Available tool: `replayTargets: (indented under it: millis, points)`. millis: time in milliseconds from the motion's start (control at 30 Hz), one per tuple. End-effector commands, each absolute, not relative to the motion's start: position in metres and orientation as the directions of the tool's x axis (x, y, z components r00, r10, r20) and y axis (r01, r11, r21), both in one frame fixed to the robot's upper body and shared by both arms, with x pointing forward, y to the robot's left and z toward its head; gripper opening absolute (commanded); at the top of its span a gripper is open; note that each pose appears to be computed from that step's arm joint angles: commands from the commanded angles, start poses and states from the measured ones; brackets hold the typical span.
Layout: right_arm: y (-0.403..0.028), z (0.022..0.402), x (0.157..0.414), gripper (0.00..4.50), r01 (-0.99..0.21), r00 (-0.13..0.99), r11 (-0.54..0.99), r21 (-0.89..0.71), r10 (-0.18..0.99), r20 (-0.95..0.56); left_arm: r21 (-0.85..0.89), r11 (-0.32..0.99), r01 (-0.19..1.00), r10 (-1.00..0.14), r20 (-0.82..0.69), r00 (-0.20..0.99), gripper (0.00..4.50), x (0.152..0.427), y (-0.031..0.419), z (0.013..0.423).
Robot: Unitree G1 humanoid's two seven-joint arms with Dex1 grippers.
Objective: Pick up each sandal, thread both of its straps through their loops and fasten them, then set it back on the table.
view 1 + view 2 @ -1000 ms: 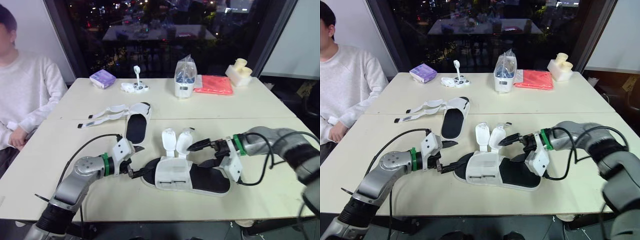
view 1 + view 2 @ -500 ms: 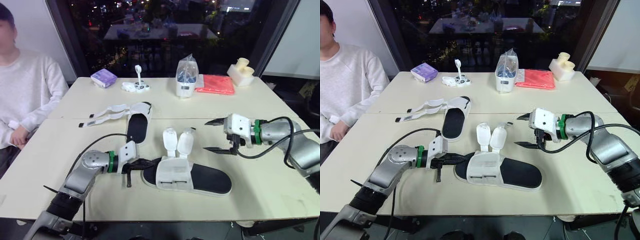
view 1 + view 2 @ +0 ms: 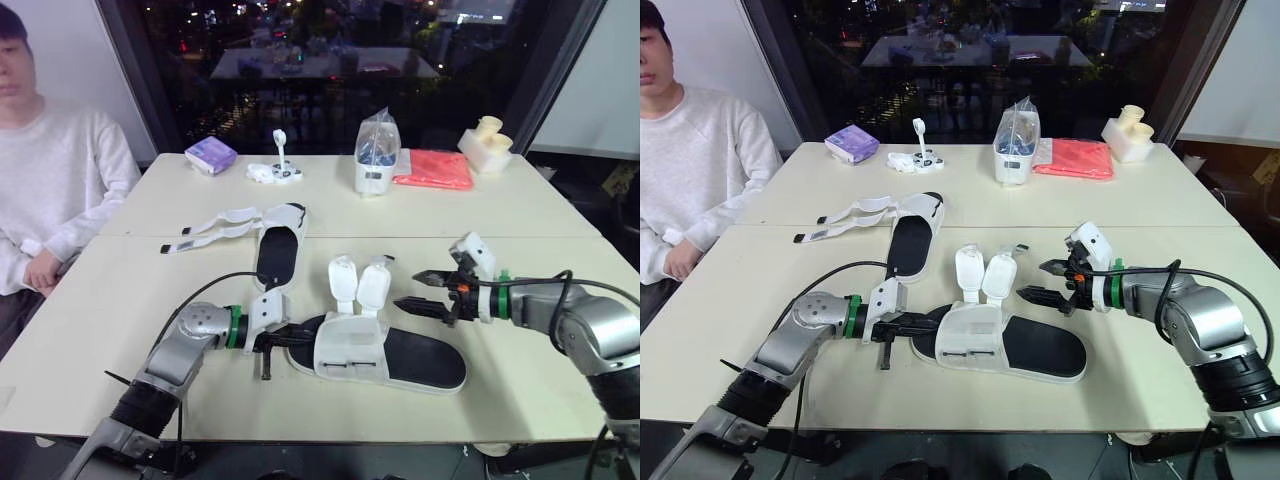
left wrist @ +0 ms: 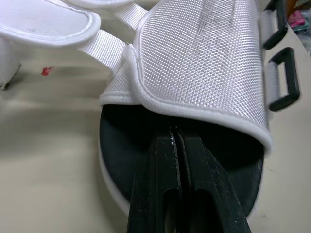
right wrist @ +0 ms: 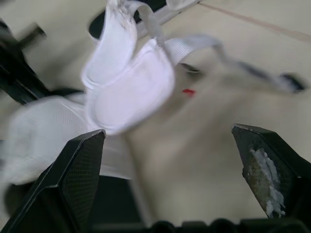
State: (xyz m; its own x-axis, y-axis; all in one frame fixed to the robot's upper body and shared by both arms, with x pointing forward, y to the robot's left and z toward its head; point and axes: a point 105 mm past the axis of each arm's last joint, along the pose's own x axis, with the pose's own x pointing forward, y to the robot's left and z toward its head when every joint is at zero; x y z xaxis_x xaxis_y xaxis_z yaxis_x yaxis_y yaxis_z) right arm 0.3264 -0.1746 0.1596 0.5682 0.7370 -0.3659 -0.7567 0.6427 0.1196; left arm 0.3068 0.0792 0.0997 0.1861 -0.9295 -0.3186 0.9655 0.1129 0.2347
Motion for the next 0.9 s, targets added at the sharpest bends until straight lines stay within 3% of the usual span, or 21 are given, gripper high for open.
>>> replayTargets:
  millis: [33,267,467,633,900]
  points:
    - [-0.168,0.177,0.332,4.5,-0.747,0.564,0.632,0.207,0.767,-0.307,0.264,0.092,0.96,-0.929,-0.323,0.178,0.07,0.308,0.074,0.102]
    - [-0.144,0.164,0.357,4.5,-0.672,0.528,0.6,0.435,0.799,-0.286,0.274,0.098,0.957,-0.93,-0.317,0.186,0.07,0.311,0.07,0.1]
    - [-0.126,0.176,0.379,4.5,-0.601,0.512,0.499,0.625,0.84,-0.179,0.281,0.105,0.954,-0.93,-0.312,0.194,0.07,0.312,0.067,0.099]
    - [-0.123,0.186,0.4,4.5,-0.556,0.56,0.485,0.675,0.819,-0.127,0.28,0.11,0.954,-0.927,-0.317,0.2,0.07,0.311,0.066,0.097]
    - [-0.125,0.216,0.413,4.5,-0.574,0.582,0.451,0.683,0.812,-0.048,0.279,0.109,0.954,-0.928,-0.316,0.198,0.07,0.309,0.063,0.096]
